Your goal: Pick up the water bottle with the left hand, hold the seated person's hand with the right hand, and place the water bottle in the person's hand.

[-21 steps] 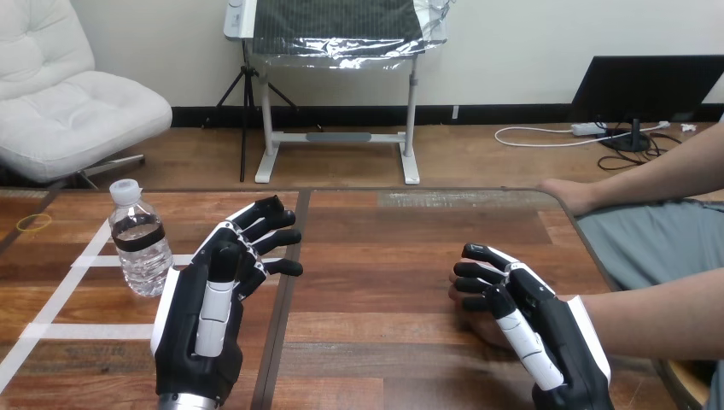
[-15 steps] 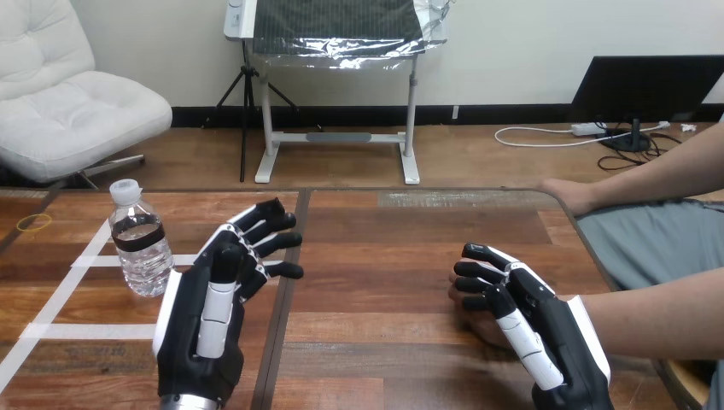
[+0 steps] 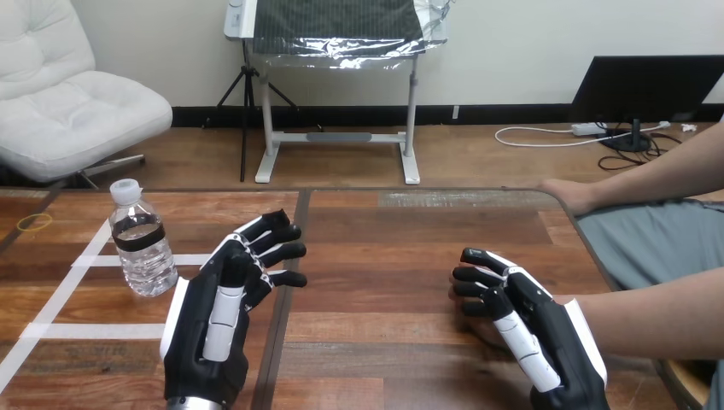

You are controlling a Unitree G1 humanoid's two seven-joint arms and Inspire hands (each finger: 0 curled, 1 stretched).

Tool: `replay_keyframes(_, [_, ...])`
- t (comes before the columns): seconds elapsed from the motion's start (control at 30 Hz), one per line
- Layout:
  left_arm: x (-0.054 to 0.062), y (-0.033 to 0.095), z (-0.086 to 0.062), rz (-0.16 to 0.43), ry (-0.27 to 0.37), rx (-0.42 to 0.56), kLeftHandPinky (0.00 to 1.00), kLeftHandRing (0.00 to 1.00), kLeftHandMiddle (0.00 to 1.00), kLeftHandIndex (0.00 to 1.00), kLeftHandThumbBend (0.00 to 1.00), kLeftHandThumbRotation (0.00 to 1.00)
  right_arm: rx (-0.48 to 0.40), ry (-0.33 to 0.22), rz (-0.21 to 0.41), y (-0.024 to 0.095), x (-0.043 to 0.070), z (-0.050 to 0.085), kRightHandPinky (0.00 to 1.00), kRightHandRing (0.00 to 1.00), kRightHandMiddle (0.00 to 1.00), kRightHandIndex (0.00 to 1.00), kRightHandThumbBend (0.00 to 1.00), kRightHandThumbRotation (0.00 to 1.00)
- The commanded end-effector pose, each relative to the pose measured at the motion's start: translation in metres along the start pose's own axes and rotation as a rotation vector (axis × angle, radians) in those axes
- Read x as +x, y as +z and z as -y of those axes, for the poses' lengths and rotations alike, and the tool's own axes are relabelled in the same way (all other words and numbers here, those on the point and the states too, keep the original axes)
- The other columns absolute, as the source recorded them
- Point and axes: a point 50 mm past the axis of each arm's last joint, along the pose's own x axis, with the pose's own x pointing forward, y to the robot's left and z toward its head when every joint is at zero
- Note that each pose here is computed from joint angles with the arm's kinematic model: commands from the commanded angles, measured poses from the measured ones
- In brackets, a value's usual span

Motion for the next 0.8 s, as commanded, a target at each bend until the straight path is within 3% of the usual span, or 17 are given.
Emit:
replay_keyframes(0.0, [0.0239,0.0148,0.0026,0.097,-0.030,0.008,0.56,0.70,0.72,0.71,0.88,0.84,-0.014,0.005,0.116,0.0183,0.0245,0.0001,0.68,0.74,0.76,0.79,0.75,0.80])
replay_keyframes(0.77, [0.0298,0.0145,0.0019,0.101,-0.030,0.018,0.54,0.69,0.72,0.71,0.91,0.84,-0.013,0.011,0.120,0.0195,0.0316,0.0026,0.66,0.73,0.75,0.79,0.78,0.80])
